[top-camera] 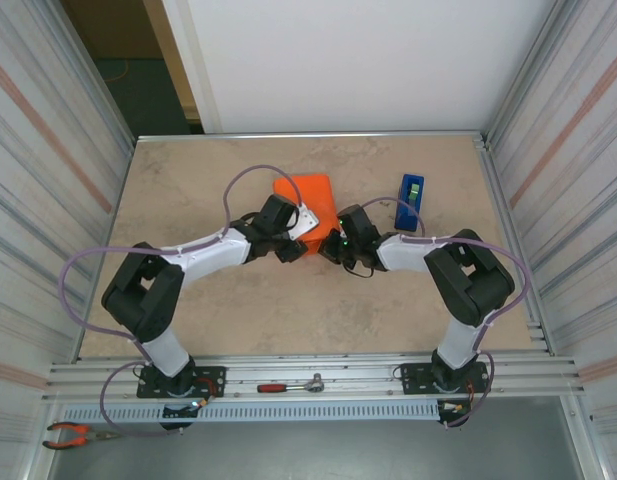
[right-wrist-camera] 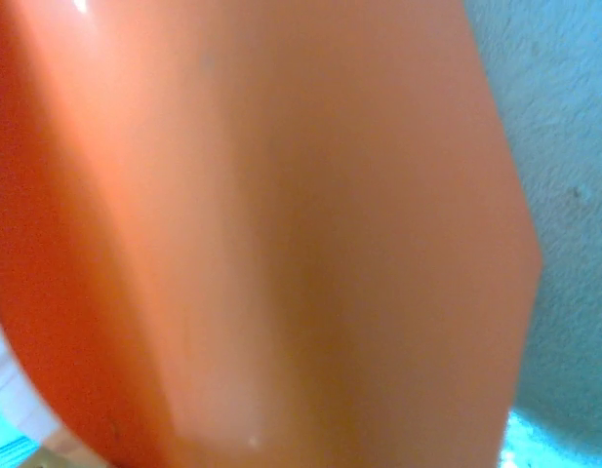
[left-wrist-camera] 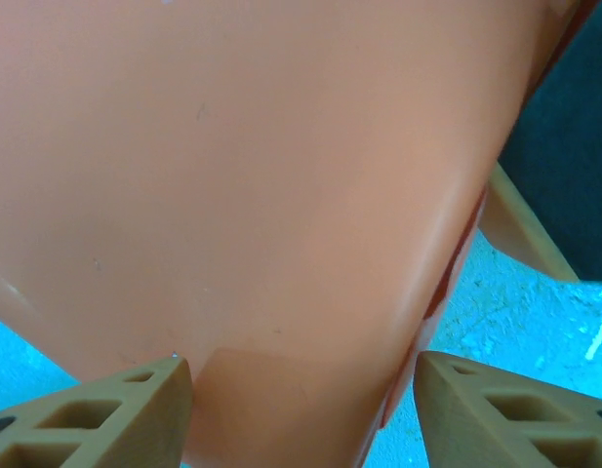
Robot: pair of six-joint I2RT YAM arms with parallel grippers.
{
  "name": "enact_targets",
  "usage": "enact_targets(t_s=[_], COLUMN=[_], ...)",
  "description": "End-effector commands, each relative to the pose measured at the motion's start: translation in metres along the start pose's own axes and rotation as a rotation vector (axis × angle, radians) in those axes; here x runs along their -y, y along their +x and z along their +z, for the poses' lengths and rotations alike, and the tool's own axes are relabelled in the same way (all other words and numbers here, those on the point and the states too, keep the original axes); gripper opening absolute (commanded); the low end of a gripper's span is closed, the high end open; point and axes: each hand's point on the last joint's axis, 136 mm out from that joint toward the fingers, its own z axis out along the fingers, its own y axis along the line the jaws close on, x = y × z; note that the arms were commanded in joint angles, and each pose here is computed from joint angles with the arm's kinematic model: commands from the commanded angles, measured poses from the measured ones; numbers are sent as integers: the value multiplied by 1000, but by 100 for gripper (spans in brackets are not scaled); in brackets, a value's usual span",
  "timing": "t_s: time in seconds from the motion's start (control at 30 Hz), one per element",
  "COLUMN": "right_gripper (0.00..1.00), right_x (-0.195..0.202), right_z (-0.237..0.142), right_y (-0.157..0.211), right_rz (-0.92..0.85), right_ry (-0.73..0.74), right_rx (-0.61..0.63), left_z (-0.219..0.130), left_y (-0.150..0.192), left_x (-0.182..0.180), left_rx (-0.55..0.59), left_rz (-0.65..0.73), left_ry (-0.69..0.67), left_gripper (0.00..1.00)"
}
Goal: Wrap the gift box in paper
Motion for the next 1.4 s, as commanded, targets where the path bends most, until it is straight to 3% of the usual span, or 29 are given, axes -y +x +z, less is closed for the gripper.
enact_targets(t_s=[0.0, 0.17, 0.43, 1.0, 1.37], right_gripper=[0, 0, 0, 0, 0], right_x=[-11, -12, -12, -11, -11], right_z=[-1, -2, -2, -1, -6], right_y=[-10, -15, -15, -16, -15], right_rz=[-34, -33, -31, -24, -27], right_ry=[-28, -39, -48, -49, -46], right_rx=[2, -1, -11, -16, -11], left_z=[-15, -8, 9, 29, 34], left_y=[-5, -1, 2, 7, 12], left_x=[6, 7, -2, 6, 10], left_rx=[19, 19, 5, -41, -103], left_rz=[-5, 40, 138, 175, 172], left_ry=[61, 32, -113, -100, -61], left_gripper=[68, 76, 78, 80, 66])
